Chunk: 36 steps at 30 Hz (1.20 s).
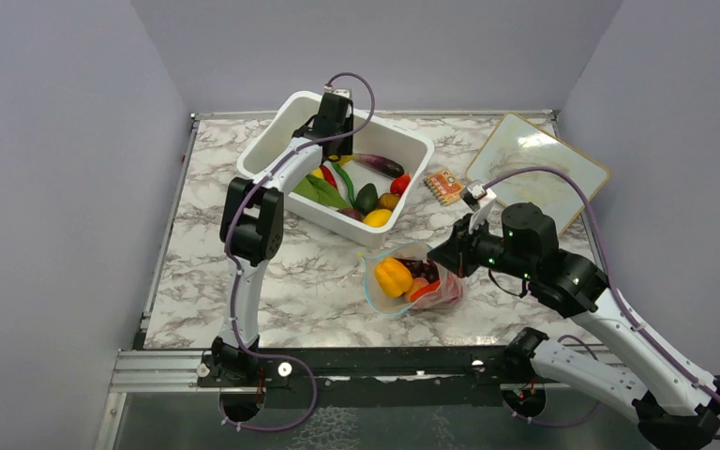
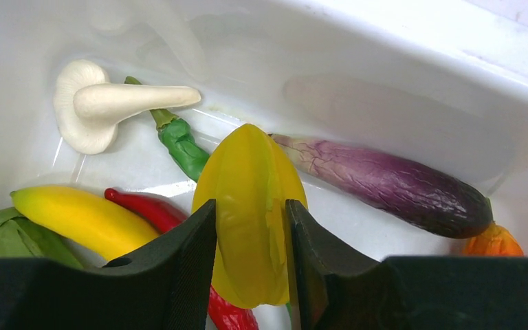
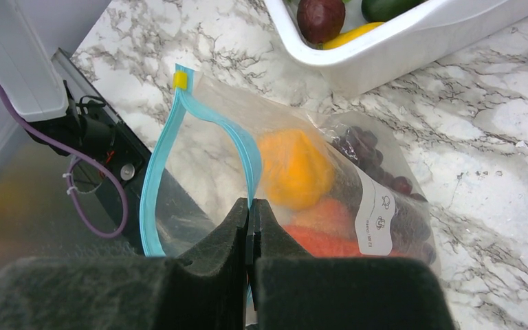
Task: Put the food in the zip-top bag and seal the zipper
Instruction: Pick up the fake fruit from the bin.
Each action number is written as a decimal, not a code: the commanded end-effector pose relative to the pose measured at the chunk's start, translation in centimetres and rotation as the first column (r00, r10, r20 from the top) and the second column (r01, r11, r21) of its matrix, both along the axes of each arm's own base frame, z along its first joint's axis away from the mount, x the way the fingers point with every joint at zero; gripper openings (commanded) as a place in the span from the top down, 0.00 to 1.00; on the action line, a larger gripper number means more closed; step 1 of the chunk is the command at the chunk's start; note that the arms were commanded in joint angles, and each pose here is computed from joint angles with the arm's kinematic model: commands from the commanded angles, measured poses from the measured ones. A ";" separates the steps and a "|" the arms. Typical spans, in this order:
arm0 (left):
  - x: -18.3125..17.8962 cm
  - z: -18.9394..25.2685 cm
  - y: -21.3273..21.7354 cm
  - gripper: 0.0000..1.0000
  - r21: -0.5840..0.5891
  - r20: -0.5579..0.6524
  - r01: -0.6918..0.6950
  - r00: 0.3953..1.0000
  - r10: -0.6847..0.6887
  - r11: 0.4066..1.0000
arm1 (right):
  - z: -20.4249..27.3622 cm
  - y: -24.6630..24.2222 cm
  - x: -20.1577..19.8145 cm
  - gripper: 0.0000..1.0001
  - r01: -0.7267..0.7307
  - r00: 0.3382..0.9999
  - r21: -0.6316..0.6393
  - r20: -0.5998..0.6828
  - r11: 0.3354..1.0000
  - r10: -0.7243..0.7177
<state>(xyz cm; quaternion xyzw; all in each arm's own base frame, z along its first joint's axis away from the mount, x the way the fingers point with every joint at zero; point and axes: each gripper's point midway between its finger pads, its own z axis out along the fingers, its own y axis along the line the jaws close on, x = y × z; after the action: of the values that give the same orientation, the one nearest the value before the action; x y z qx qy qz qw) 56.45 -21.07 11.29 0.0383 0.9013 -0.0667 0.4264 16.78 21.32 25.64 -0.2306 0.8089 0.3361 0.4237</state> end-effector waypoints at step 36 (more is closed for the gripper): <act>-24.5 16.5 -2.9 0.73 -0.453 0.154 0.490 0.866 -0.476 0.745 | -0.1 -0.1 1.3 0.99 0.110 0.994 0.065 -0.015 0.992 -0.109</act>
<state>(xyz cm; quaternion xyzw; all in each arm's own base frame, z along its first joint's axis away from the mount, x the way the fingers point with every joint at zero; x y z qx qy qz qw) 35.59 -23.10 25.99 0.1185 0.8367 -0.3388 0.4136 17.15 21.00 24.86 -0.1838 0.8175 0.3406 0.4264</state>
